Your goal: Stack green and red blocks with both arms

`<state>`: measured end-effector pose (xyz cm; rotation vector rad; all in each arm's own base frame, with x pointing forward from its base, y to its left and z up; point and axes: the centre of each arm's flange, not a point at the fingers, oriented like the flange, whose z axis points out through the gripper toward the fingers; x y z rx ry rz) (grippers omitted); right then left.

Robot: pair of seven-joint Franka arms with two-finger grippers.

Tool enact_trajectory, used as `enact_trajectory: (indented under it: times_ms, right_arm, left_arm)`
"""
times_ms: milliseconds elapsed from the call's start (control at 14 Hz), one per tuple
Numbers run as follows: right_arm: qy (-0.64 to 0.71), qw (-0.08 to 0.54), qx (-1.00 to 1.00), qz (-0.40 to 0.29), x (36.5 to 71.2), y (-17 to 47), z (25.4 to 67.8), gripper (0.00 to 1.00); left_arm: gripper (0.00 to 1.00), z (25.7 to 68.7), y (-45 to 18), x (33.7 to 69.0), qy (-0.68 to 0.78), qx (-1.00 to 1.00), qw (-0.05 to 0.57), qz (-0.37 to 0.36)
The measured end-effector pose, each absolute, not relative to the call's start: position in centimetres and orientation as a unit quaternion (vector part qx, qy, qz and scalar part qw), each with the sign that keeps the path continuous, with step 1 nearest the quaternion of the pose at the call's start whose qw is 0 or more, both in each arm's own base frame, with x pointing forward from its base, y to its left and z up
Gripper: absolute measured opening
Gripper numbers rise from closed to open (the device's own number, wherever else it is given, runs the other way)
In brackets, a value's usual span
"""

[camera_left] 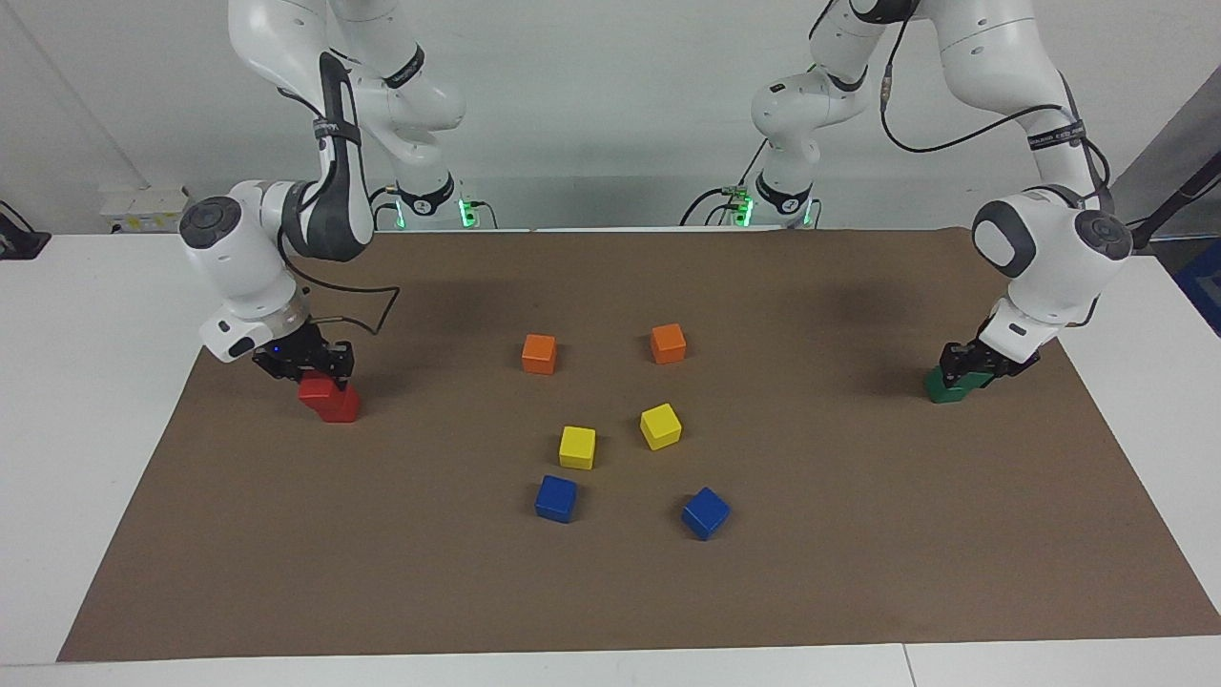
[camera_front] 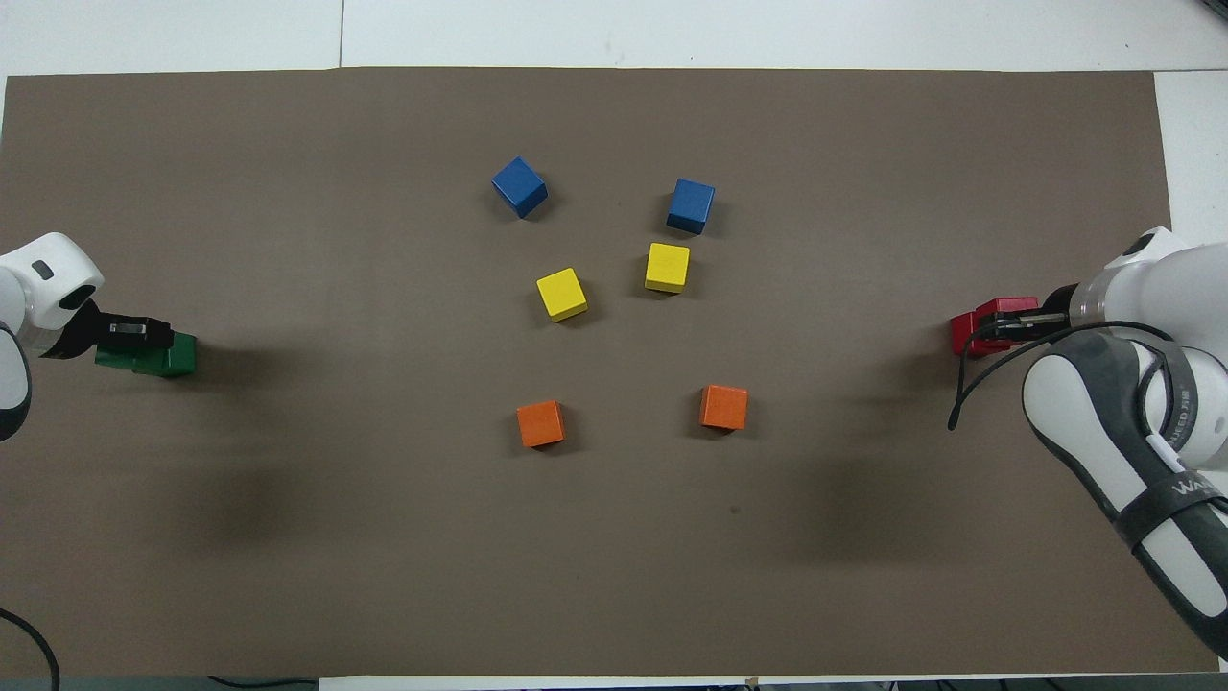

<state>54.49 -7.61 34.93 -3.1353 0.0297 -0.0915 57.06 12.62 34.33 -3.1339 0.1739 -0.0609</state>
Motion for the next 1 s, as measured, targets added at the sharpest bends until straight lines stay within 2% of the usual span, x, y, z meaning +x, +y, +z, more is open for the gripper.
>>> enact_trajectory:
  times_ms: [643,714,857,929,1000]
  right_arm:
    - [0.009,0.002,-1.0,-0.029,54.1,-7.5,35.0,0.55]
    - [0.009,0.002,-1.0,-0.029,54.1,-7.5,35.0,0.55]
    - [0.008,0.003,-1.0,-0.029,54.1,-7.4,35.0,0.55]
    - [0.008,0.003,-1.0,-0.029,54.1,-7.4,35.0,0.55]
    - [0.008,0.003,-1.0,-0.029,54.1,-7.4,35.0,0.55]
  left_arm:
    - [0.56,34.3,12.3,56.5,0.053,-0.998,0.004,-0.045]
    - [0.63,34.1,12.2,56.3,0.055,-0.998,0.004,-0.043]
    - [0.83,33.5,12.0,55.9,0.057,-0.998,0.002,-0.038]
    - [0.96,33.4,12.0,55.9,0.058,-0.998,0.002,-0.037]
    - [1.0,33.4,11.9,55.9,0.058,-0.998,0.002,-0.037]
